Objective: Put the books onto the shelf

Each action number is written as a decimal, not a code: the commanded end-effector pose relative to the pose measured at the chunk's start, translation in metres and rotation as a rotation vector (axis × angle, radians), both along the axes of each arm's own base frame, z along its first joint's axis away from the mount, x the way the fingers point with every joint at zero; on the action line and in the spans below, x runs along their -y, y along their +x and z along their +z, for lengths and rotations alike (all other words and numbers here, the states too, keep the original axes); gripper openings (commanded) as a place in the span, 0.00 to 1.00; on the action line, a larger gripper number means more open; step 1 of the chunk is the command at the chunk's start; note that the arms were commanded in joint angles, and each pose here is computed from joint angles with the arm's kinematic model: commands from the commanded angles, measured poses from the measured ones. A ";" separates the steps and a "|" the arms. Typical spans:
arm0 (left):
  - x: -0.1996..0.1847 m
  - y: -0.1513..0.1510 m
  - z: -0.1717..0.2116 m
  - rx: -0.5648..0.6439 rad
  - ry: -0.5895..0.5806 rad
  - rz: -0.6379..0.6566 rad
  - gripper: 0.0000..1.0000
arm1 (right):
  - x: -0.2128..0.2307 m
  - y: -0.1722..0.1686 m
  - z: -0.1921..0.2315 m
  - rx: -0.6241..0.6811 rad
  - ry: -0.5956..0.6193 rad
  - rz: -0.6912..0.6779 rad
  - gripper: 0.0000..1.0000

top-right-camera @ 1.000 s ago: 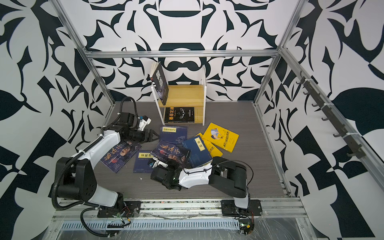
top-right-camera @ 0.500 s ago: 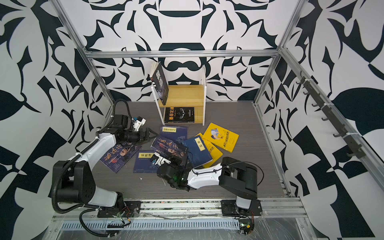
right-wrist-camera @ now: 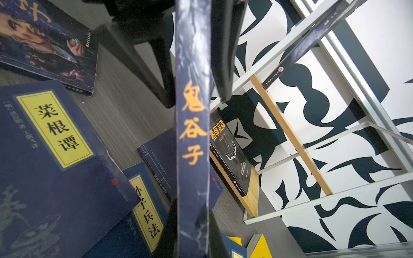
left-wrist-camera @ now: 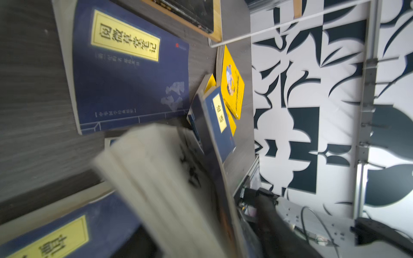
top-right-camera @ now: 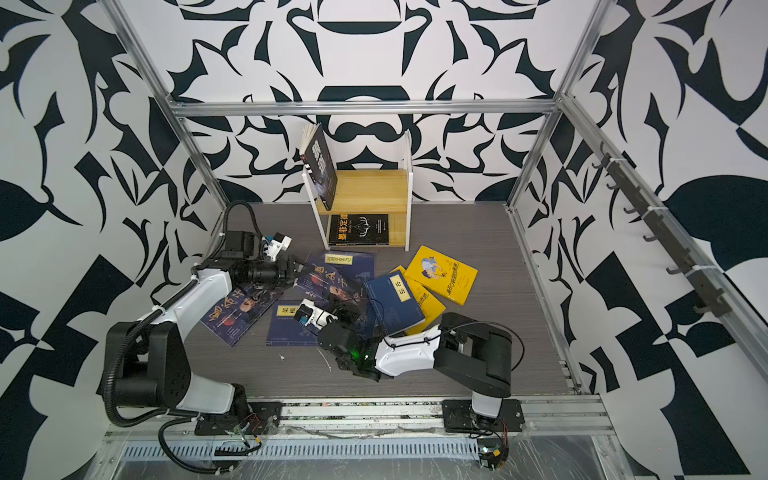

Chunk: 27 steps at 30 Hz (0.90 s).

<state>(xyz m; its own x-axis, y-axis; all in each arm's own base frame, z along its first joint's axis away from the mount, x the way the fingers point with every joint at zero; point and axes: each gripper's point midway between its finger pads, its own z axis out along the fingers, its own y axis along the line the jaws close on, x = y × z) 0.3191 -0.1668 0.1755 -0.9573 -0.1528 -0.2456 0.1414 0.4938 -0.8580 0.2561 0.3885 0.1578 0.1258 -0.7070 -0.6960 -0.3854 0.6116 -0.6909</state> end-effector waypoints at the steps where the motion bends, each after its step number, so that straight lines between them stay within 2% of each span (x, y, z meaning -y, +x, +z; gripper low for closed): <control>1: 0.001 0.002 0.005 0.005 -0.028 0.005 0.34 | -0.009 0.005 0.045 0.072 0.148 -0.007 0.00; 3: 0.000 0.003 0.006 0.005 -0.026 0.010 0.12 | -0.010 0.005 0.044 0.071 0.155 -0.009 0.00; 5: -0.001 0.004 0.007 0.010 -0.022 0.015 0.00 | -0.010 0.006 0.042 0.065 0.163 -0.019 0.00; 7: -0.002 0.004 0.008 0.011 -0.023 0.020 0.00 | -0.009 0.007 0.041 0.060 0.180 -0.037 0.16; 9: -0.002 0.005 0.011 0.012 -0.026 0.025 0.00 | -0.006 0.009 0.040 0.061 0.205 -0.065 0.45; 10: -0.002 0.005 0.012 0.013 -0.027 0.027 0.00 | -0.004 0.011 0.041 0.067 0.221 -0.088 0.56; 12: -0.004 0.006 0.014 0.014 -0.029 0.038 0.00 | 0.001 0.015 0.047 0.092 0.267 -0.147 0.71; 14: -0.006 0.007 0.016 0.014 -0.032 0.053 0.00 | 0.006 0.020 0.053 0.119 0.313 -0.205 0.78; 18: -0.008 0.008 0.023 0.016 -0.044 0.068 0.00 | 0.008 0.029 0.064 0.199 0.351 -0.317 0.82; 22: -0.007 0.008 0.027 0.020 -0.053 0.071 0.00 | -0.002 0.034 0.059 0.203 0.327 -0.309 0.80; 27: -0.008 0.007 0.029 0.025 -0.055 0.074 0.00 | -0.001 0.047 0.058 0.169 0.342 -0.305 0.68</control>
